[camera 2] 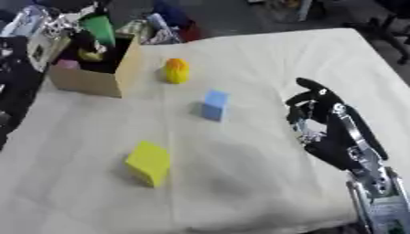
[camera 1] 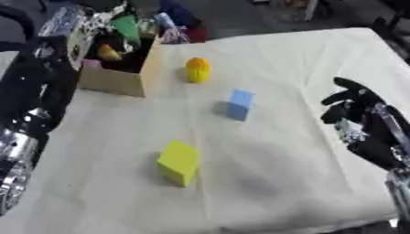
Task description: Pick up objects on the table and place them in the box.
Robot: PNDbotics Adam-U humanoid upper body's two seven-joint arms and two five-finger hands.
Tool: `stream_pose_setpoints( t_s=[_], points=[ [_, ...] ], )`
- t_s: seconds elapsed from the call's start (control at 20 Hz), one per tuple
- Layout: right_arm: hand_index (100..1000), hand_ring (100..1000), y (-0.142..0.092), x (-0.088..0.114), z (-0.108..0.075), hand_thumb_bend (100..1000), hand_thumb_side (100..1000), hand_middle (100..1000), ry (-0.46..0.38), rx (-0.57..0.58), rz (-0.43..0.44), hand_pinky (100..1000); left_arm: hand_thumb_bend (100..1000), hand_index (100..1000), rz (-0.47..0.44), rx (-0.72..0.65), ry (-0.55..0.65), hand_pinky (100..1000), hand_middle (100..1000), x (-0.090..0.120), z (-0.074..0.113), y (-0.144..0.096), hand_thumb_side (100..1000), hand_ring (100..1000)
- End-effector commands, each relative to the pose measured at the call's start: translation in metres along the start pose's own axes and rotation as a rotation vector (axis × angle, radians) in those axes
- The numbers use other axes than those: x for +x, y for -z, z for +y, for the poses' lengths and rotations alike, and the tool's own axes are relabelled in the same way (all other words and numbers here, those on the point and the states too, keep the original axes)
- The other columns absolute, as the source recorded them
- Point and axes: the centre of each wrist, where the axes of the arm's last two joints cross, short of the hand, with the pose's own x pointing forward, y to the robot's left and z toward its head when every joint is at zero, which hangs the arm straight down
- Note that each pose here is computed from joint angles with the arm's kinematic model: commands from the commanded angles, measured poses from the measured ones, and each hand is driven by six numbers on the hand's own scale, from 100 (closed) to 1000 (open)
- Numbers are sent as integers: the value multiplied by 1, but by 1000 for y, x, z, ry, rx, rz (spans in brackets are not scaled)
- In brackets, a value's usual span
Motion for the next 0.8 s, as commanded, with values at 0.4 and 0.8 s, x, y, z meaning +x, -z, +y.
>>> stream_pose_setpoints(
  t_s=[0.4,0.8],
  points=[
    [923,563,4,5,-5,100,452,638,-15,-1,-22,562,512,982,120,112,11,879,902,-14,0,1,498,863],
    [924,563,3,3,-8,100,454,638,-21,-17,-13,562,483,860,-355,72,49,816,744,8,52,-18,296,736]
  ],
)
